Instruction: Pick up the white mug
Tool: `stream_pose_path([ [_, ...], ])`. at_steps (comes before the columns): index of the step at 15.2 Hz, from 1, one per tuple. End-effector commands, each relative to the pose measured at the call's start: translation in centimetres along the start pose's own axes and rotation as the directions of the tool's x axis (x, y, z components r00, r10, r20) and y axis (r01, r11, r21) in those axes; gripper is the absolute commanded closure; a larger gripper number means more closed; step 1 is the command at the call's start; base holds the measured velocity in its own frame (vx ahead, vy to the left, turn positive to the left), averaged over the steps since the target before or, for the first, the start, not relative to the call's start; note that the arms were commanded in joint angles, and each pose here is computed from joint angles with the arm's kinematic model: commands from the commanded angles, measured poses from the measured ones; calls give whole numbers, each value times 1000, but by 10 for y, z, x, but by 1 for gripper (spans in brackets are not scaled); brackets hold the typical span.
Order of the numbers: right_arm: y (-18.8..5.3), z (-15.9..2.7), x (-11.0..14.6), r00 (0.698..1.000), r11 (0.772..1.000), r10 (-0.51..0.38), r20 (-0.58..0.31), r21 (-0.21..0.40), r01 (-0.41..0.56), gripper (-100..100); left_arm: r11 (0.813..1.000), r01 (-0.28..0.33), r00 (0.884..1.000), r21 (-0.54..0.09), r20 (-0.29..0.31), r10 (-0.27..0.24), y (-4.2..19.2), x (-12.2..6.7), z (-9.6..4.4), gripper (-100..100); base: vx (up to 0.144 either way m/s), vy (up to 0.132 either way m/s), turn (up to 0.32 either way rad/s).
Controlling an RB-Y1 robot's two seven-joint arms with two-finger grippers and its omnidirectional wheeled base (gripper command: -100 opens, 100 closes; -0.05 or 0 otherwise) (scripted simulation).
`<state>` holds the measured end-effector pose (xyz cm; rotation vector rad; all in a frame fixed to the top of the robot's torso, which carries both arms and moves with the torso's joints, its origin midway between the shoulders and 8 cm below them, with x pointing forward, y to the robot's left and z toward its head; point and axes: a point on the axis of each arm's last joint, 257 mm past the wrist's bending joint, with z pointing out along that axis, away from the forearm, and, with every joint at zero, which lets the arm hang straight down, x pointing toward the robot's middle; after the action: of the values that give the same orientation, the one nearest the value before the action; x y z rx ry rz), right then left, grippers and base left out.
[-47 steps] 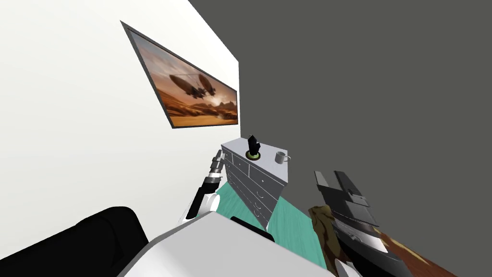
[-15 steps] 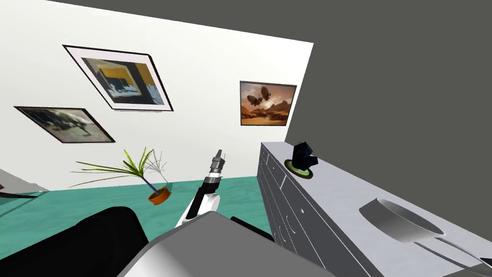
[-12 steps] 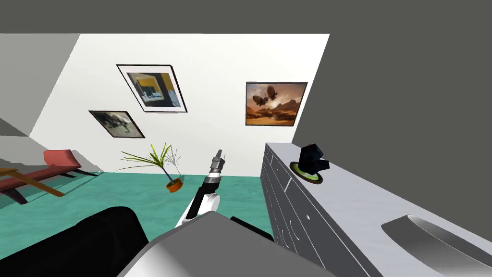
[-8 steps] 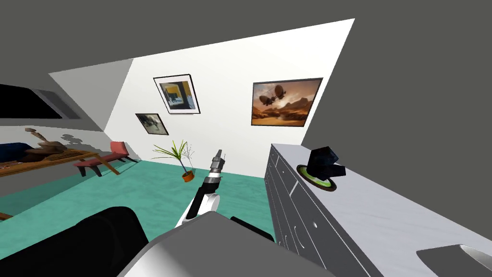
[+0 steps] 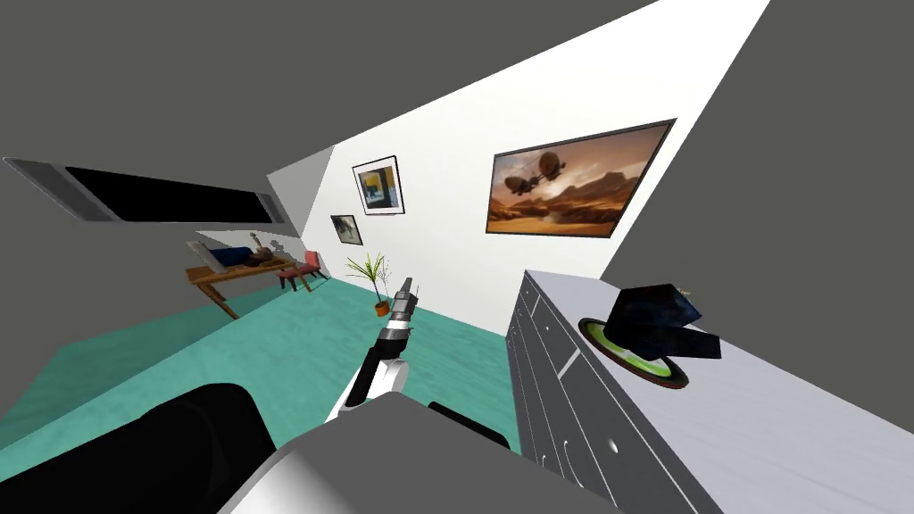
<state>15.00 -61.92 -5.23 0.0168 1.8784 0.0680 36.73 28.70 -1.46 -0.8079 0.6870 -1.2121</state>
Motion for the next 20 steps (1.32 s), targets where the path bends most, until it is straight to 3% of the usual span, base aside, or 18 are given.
stream_pose_path([
  [1, -10, -9, 4, 995, 998, -58, -80, -1, 58, -100, 1000, 0, 1000, 0, 0, 0, 0, 0, 0, 0, -108, -23, 501],
  [6, -20, -30, 18, 977, 996, -83, -196, 14, 87, -100, 1000, 0, 1000, 0, 0, 0, 0, 0, 0, 0, -91, -30, 322],
  [7, -25, -37, 22, 960, 993, -115, -254, 4, 120, -100, 1000, 0, 1000, 0, 0, 0, 0, 0, 0, 0, -65, -3, 277],
  [12, -32, -57, 36, 924, 990, -129, -361, 4, 140, -100, 1000, 0, 1000, 0, 0, 0, 0, 0, 0, 0, -75, -7, 278],
  [13, -36, -64, 41, 897, 987, -153, -414, -13, 162, -100, 1000, 0, 1000, 0, 0, 0, 0, 0, 0, 0, -77, 11, 282],
  [15, -37, -72, 46, 886, 987, -145, -441, -7, 158, -100, 1000, 0, 1000, 0, 0, 0, 0, 0, 0, 0, -68, 8, 263],
  [16, -41, -80, 51, 854, 984, -164, -494, -26, 174, -100, 1000, 0, 1000, 0, 0, 0, 0, 0, 0, 0, -60, 15, 335],
  [18, -41, -88, 55, 841, 985, -155, -519, -20, 170, -100, 1000, 0, 1000, 0, 0, 0, 0, 0, 0, 0, -56, 7, 215],
  [19, -44, -96, 61, 805, 983, -171, -568, -40, 181, -100, 1000, 0, 1000, 0, 0, 0, 0, 0, 0, 0, -54, 13, 264],
  [20, -45, -103, 64, 794, 984, -164, -586, -35, 177, -100, 1000, 0, 1000, 0, 0, 0, 0, 0, 0, 0, -60, 13, 354],
])
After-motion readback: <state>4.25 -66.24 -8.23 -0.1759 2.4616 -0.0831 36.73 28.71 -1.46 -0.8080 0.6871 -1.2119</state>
